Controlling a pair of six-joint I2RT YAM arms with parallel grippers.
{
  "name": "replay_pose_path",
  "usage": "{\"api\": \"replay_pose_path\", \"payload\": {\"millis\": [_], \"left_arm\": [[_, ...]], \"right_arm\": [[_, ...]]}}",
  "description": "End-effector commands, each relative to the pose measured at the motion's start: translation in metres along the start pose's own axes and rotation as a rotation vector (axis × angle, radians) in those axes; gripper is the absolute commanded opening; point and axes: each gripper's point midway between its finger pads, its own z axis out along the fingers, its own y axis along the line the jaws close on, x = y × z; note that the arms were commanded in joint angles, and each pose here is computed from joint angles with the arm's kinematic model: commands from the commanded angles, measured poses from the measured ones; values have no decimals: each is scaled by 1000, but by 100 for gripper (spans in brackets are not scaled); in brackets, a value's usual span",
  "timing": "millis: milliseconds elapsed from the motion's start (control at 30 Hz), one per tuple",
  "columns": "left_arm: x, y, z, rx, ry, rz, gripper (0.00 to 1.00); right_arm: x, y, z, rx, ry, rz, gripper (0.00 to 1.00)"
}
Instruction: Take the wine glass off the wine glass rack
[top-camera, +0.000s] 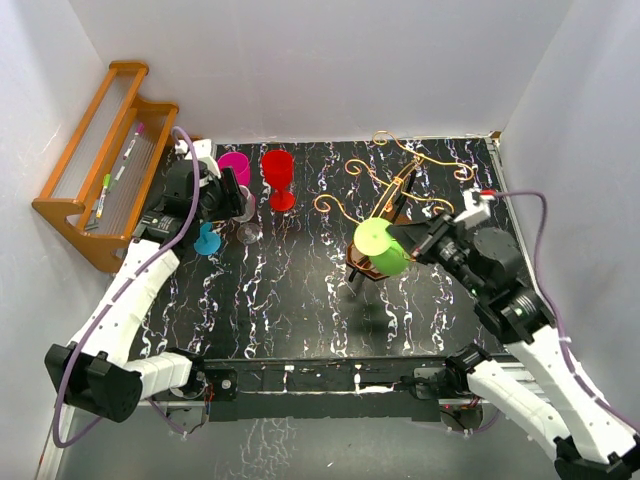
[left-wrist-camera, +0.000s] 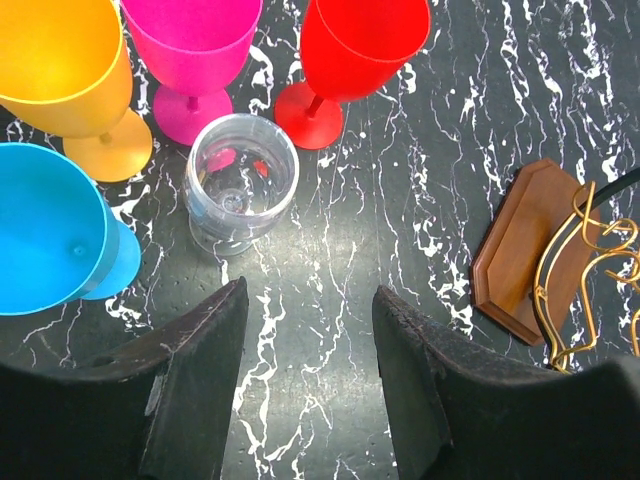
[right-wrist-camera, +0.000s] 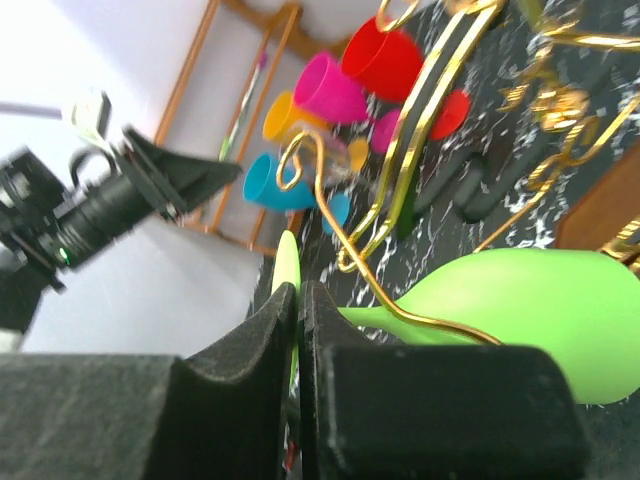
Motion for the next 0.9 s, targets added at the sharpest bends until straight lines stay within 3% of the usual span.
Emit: {"api": "replay_pose_path", "payload": {"millis": [0,167,467,600,867], "left_arm": [[-36,-5,-36,10,-102,-3,51],[-42,-7,-52,19,-115,-20,52],[-43,-2,-65,-26,-64,-17,52],[-41,1,-65,-46,-41,-13,52],[-48,13,-79,-128,-27,9,52]], "right_arm": [[11,70,11,-323,152,-151,8],[44,91,22,-504,370,-215,8],[114,125,3,-794,736,-362,8],[164,138,15,-778,789,-553,8],[206,127,45,-724,662,-994,8]]}}
